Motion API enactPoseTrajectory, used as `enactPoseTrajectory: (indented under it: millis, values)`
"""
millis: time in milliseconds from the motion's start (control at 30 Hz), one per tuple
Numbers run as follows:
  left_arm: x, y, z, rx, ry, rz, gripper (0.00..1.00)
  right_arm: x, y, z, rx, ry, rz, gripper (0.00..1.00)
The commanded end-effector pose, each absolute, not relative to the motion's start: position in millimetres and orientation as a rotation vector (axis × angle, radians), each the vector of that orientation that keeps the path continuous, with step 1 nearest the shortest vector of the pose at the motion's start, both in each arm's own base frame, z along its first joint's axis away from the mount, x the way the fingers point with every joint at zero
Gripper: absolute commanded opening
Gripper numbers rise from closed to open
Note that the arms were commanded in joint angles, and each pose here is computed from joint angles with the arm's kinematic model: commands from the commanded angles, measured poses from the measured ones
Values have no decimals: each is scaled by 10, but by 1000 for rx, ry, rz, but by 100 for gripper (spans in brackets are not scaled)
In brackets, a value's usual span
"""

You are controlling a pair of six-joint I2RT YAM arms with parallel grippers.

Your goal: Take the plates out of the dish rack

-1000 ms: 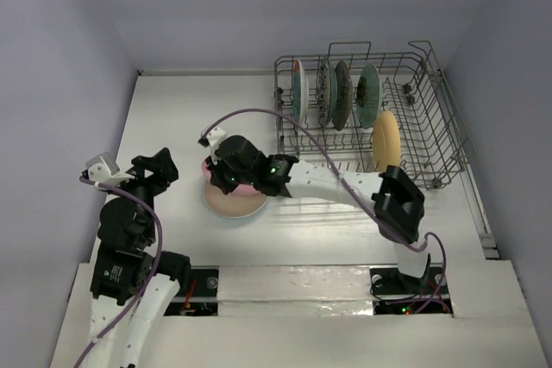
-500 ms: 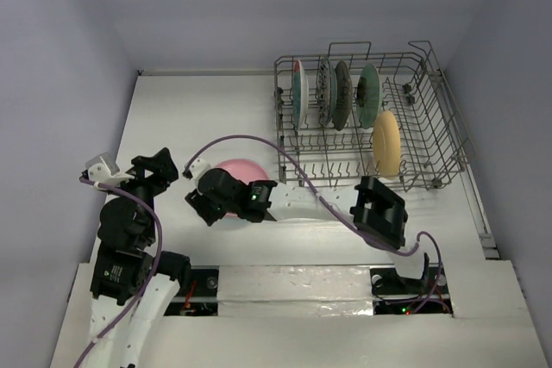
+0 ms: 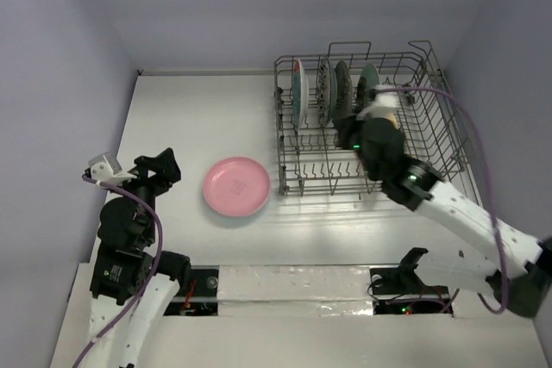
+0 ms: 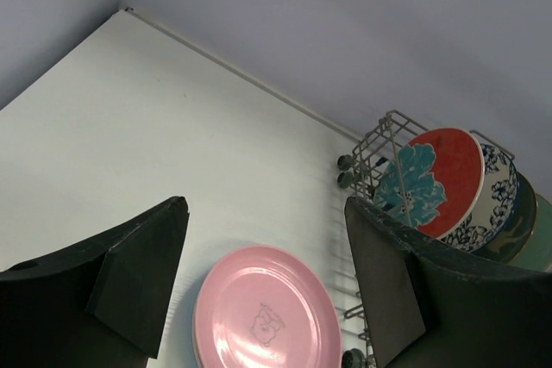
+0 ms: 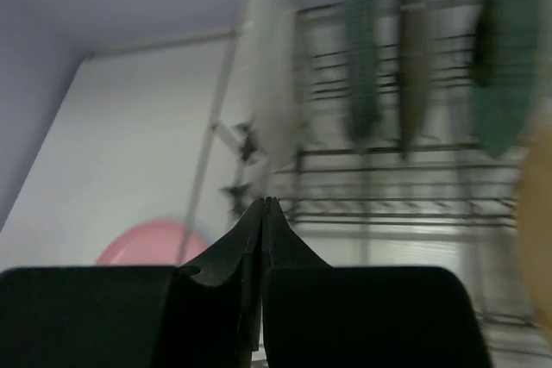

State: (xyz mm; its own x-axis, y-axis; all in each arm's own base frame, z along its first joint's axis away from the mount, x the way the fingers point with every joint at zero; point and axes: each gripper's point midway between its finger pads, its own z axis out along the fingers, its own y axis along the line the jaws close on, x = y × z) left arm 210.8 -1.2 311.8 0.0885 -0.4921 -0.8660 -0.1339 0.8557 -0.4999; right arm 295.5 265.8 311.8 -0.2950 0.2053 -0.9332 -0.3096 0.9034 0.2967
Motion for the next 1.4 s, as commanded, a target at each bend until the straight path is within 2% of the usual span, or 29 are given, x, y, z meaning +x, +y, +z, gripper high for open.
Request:
enactPoseTrajectory:
  millis: [0,67,100,133,167,233,367,500,533,600,700,733,800,833,933,967,1133,1367]
  values:
    - [2097,-96,3294,-487,1441,-338,70,3081,1560,2997,297,1752,325,2]
    - [2099,-110,3295,-480,1442,-344,70,2947,1037,3169,441,1645,300,14]
    - [2103,-150,3285,-464,1451,-357,70,2896,678,3175,518,1593,262,32]
    - [2108,-162,3276,-459,1456,-360,70,2935,575,3071,526,1609,232,43]
    - [2109,-190,3276,-448,1458,-370,70,2896,431,3120,545,1577,235,53]
    - [2119,-212,3268,-438,1464,-375,70,2960,264,3019,533,1603,240,66]
    - [2117,-251,3264,-417,1470,-387,70,3192,390,2787,439,1690,343,70]
    - [2120,-264,3242,-409,1478,-388,70,3344,408,2629,430,1721,373,66]
    - [2116,-266,3245,-408,1477,-390,70,3376,382,2589,438,1725,374,64]
    - [2121,-281,3247,-401,1477,-395,70,3441,388,2553,428,1724,412,51]
    - [2123,-284,3243,-398,1478,-395,70,3451,409,2473,419,1738,419,50]
    - [2120,-283,3242,-398,1478,-395,70,3464,410,2507,416,1720,424,47]
    - [2116,-288,3242,-397,1479,-399,70,3430,471,2559,387,1700,462,33]
    - [2118,-291,3239,-396,1479,-400,70,3418,473,2584,384,1693,464,22]
    - [2120,-304,3240,-392,1480,-406,70,3368,480,2751,367,1656,474,10]
    - [2121,-304,3244,-393,1478,-407,70,3347,504,2804,352,1647,487,1]
    - [2122,-308,3238,-393,1480,-409,70,3242,499,3109,320,1604,483,0]
    - [2137,-338,3228,-383,1486,-419,70,2911,451,3867,241,1482,446,0]
